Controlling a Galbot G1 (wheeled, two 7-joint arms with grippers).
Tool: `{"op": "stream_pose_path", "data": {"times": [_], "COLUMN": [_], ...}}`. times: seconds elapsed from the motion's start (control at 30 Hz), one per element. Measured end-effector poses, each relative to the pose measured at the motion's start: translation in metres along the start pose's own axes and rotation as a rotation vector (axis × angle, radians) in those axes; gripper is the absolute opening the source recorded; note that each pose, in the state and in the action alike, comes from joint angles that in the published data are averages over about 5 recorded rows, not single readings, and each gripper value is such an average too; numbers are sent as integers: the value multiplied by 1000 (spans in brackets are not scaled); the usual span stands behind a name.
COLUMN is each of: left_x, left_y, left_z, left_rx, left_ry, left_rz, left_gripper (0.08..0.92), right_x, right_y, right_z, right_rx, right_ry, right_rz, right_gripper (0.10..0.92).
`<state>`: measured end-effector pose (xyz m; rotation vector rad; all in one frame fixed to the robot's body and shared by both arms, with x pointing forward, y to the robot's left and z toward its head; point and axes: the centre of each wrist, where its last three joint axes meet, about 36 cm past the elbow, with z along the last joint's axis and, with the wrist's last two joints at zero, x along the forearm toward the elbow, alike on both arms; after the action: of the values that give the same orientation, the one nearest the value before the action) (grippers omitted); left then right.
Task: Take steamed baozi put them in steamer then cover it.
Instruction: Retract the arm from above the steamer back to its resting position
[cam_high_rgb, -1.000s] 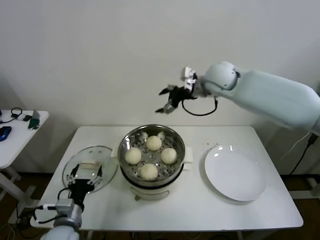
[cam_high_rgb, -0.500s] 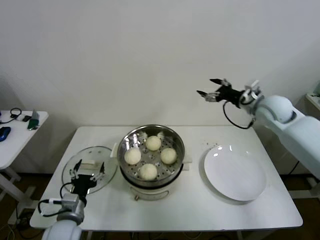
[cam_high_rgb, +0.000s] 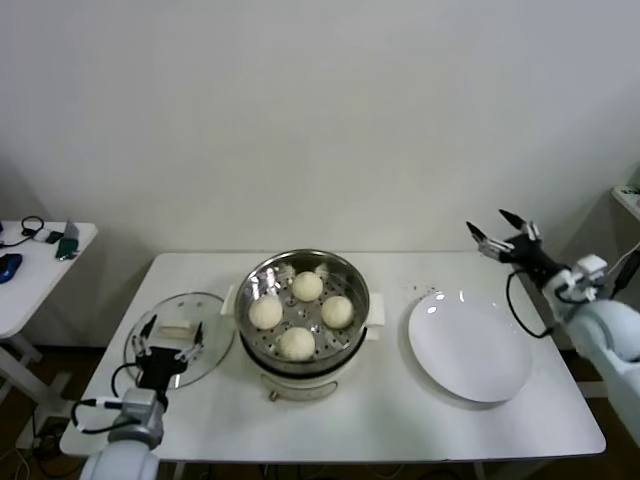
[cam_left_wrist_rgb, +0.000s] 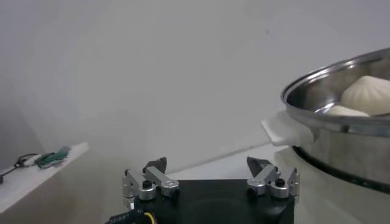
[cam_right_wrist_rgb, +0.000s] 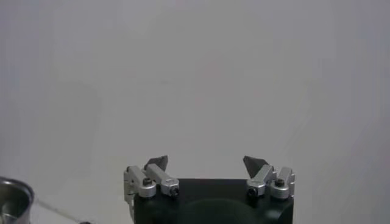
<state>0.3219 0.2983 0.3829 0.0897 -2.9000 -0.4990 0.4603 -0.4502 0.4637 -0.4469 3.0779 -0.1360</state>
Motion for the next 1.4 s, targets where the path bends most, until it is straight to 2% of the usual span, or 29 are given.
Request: {"op": "stream_pose_path", "data": {"times": [0.17,0.3,0.57,0.83,1.1,1.4], "left_x": [4,7,0,-15,-31,-49], "left_y": [2,8,28,30,28,24], "left_z": [3,6,28,68,103,128], "left_rx": [-56,-165,-617,-983,-1179,-1274], "left_ry": [-4,-11,-63,-82,-89,-79], "left_rz": [-5,-17,-122,-172,-172,-137], "left_gripper": [823,823,823,823,823,823], "right_x": [47,82,129,150,165,179], "right_y": [15,36,84,132,160,174], "right_z": [39,68,116,139,152,159], "right_rx": [-24,-48,-92,-114,-128,-126], "right_ry": [-10,-4,8,6,9,10], "right_rz": [81,132,202,241,277,293], "right_gripper": [823,823,823,823,823,823]}}
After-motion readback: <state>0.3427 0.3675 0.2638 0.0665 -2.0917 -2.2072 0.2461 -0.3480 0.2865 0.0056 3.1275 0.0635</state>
